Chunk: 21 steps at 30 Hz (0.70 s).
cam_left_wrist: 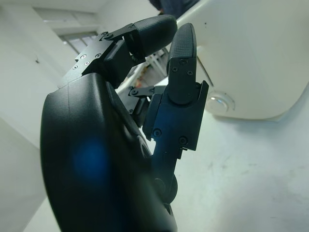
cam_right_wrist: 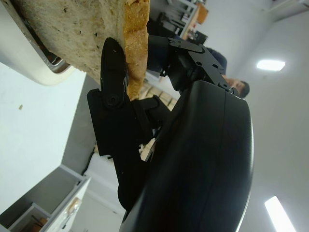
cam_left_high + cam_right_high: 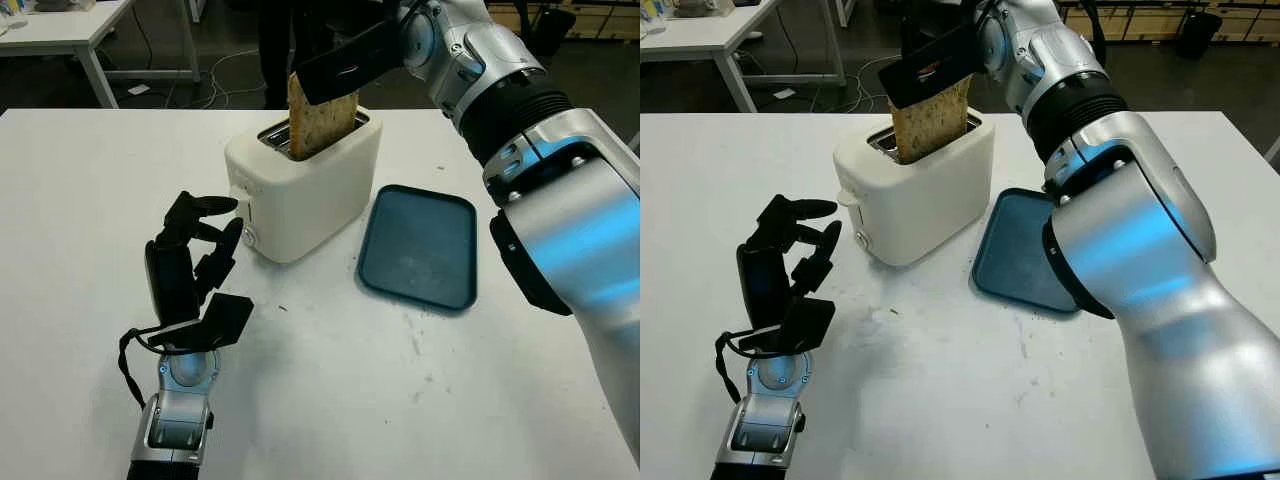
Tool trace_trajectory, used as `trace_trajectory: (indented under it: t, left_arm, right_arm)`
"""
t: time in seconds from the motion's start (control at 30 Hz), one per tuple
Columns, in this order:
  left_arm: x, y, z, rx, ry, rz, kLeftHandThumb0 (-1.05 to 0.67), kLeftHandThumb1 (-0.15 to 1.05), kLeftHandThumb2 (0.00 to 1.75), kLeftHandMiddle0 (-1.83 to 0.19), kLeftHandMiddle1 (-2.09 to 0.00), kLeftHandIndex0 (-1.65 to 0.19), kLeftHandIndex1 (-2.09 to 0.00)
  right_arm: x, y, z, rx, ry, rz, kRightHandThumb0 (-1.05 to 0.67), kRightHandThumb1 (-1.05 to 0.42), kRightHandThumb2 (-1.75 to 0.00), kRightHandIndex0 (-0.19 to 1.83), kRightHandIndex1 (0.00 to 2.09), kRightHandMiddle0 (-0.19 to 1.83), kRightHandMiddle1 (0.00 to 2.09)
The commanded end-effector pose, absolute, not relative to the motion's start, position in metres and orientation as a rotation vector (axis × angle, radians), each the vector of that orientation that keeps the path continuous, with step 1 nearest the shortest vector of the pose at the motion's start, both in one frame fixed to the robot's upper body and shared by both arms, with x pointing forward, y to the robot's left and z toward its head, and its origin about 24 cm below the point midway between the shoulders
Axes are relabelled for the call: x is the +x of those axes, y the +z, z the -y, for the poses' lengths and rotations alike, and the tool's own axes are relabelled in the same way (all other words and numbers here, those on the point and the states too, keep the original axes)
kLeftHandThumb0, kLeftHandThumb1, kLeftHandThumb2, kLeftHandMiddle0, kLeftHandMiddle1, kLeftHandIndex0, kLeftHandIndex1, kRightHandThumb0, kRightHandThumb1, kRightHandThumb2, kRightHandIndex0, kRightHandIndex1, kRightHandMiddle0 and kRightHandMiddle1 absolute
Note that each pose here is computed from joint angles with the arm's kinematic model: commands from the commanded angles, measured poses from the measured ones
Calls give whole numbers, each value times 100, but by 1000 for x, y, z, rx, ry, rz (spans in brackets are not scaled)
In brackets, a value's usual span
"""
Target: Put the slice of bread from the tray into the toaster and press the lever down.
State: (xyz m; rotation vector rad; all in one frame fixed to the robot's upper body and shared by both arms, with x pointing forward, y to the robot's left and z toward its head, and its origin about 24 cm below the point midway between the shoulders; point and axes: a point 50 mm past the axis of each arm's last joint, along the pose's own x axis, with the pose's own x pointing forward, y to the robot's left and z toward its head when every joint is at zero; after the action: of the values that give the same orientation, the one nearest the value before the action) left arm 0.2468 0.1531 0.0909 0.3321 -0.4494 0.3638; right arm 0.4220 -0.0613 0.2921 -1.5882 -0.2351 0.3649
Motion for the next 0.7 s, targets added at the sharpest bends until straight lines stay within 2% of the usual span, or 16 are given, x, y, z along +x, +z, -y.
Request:
trace_trajectory:
  t: [0.0, 0.07, 0.13, 0.17, 0.2, 0.23, 0.27, 0.3, 0.33, 0.37, 0.47, 0.67]
  left_arm:
    - [245, 93, -154, 331, 371, 463, -44, 92, 25, -63, -150, -60, -104]
    - [245, 93, -154, 331, 375, 464, -44, 92, 24, -63, -150, -60, -104]
    - [245, 93, -154, 334, 377, 466, -44, 92, 24, -63, -150, -60, -104]
    - [245, 93, -154, 331, 376, 466, -44, 92, 24, -63, -150, -60, -104]
    - [245, 93, -154, 328, 376, 466, -44, 92, 24, -63, -150, -60, -104]
    - [245, 93, -154, 326, 375, 465, -44, 92, 24, -63, -150, -60, -104]
    - [245, 94, -154, 325, 374, 464, -44, 92, 24, -63, -150, -60, -104]
    - [245, 94, -154, 326, 373, 464, -44, 92, 24, -63, -150, -60, -104]
    - [245, 94, -153, 327, 373, 465, -44, 92, 24, -63, -150, -60, -104]
    - [245, 94, -153, 326, 373, 465, -44, 92, 24, -63, -151, -60, -104]
    - [245, 94, -153, 323, 374, 467, -43, 92, 23, -63, -151, -61, -105]
    - [245, 93, -153, 327, 377, 460, -44, 92, 24, -63, -152, -60, -106]
  right_arm:
    - [422, 287, 61, -1582, 395, 231, -40, -92, -36, 93, 175, 72, 175]
    - [422, 285, 63, -1617, 399, 224, -41, -92, -35, 95, 175, 73, 175]
    - [423, 283, 66, -1663, 416, 204, -46, -92, -35, 85, 175, 65, 171]
    - [423, 282, 67, -1688, 430, 187, -50, -92, -34, 77, 169, 63, 156]
    - [422, 281, 68, -1705, 457, 159, -57, -92, -31, 67, 150, 62, 129]
    - [422, 281, 69, -1717, 483, 135, -65, -92, -26, 53, 111, 60, 85]
    - [421, 281, 70, -1731, 510, 120, -68, -92, -23, 51, 90, 63, 59]
    - [421, 282, 70, -1744, 535, 106, -71, -92, -19, 40, 75, 63, 41]
    - [420, 283, 71, -1750, 548, 97, -73, -92, -12, 17, 71, 57, 25]
    - [420, 284, 71, -1757, 554, 90, -74, -92, -9, 9, 66, 53, 18]
    - [419, 289, 72, -1773, 546, 85, -79, -88, -2, 1, 71, 39, 6]
    - [417, 303, 71, -1766, 529, 127, -85, -74, 0, 0, 16, 20, 1]
